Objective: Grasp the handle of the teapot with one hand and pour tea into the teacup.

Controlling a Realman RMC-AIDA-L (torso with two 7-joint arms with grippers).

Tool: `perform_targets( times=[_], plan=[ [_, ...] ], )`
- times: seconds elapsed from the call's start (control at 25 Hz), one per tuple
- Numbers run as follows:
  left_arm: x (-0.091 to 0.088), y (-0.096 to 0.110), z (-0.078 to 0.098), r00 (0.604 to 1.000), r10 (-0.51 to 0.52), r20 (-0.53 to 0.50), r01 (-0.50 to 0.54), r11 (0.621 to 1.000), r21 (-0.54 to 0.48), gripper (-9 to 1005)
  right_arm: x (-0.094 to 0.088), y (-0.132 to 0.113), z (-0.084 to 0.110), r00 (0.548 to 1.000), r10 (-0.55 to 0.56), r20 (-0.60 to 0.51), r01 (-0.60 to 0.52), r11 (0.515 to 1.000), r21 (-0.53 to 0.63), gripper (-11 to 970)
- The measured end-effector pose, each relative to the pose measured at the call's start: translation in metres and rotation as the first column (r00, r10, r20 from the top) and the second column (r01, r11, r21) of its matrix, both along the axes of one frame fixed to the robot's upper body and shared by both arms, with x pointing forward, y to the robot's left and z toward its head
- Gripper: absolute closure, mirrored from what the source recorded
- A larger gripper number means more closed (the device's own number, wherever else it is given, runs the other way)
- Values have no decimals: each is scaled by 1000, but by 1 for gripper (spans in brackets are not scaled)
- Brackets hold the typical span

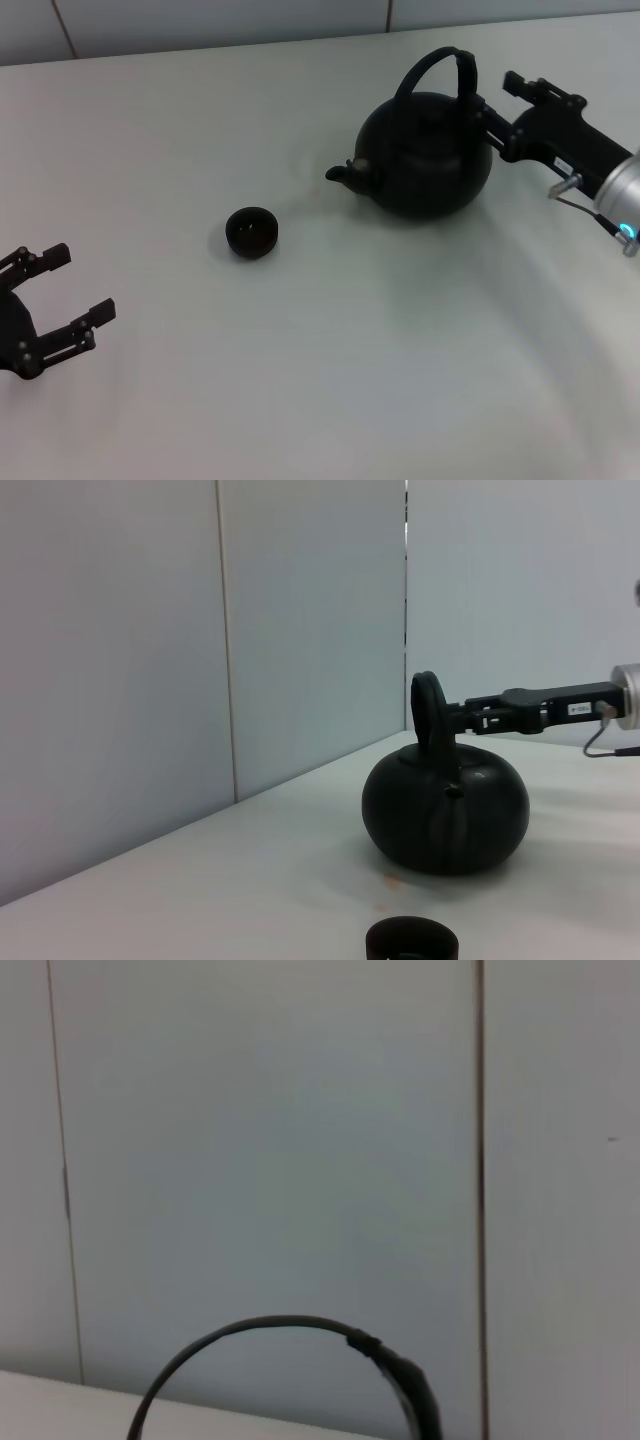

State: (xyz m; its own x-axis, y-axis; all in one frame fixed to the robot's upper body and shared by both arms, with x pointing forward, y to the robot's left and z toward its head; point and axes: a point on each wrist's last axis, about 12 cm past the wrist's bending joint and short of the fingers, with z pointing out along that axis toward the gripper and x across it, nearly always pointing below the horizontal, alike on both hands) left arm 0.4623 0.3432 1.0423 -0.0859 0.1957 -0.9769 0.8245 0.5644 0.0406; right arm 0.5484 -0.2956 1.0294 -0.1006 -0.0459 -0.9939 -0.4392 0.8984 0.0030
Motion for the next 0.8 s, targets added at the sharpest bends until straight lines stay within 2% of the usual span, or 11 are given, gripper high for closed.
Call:
perform_targets(
  times=[0.28, 0.44, 0.52, 0.56, 0.6, 0.64, 0.72, 0.76, 0.8],
  plan=[
    [2, -3, 1, 1000, -12, -1, 12, 1000, 1, 172, -26, -17, -5, 997, -69, 30, 66, 995, 77, 319],
    [5, -4, 2, 1000, -20, -4, 20, 1000, -1, 172, -41, -23, -5, 997, -59, 58, 53, 993, 101, 319],
    [7, -4, 3, 1000, -26, -6, 26, 1000, -2, 172, -48, -23, -2, 996, -4, 85, -5, 995, 101, 319],
    [8, -5, 3, 999, -31, -9, 31, 1000, -1, 172, -56, -25, 4, 989, 111, 95, -119, 989, 86, 319],
    [8, -5, 4, 999, -34, -12, 34, 999, -1, 172, -56, -25, 4, 989, 111, 95, -119, 989, 86, 319],
    [9, -4, 4, 999, -37, -18, 37, 999, -2, 172, -59, -26, 7, 981, 176, 86, -183, 980, 79, 319],
    [12, -3, 7, 999, -44, -27, 44, 999, -1, 172, -61, -30, 14, 950, 313, 18, -313, 946, 82, 319],
    [16, -1, 11, 998, -58, -39, 58, 998, 4, 172, -57, -35, 21, 910, 409, -61, -404, 911, 86, 319],
    [16, -1, 11, 998, -58, -39, 58, 998, 4, 172, -57, -35, 21, 910, 409, -61, -404, 911, 86, 319]
  ],
)
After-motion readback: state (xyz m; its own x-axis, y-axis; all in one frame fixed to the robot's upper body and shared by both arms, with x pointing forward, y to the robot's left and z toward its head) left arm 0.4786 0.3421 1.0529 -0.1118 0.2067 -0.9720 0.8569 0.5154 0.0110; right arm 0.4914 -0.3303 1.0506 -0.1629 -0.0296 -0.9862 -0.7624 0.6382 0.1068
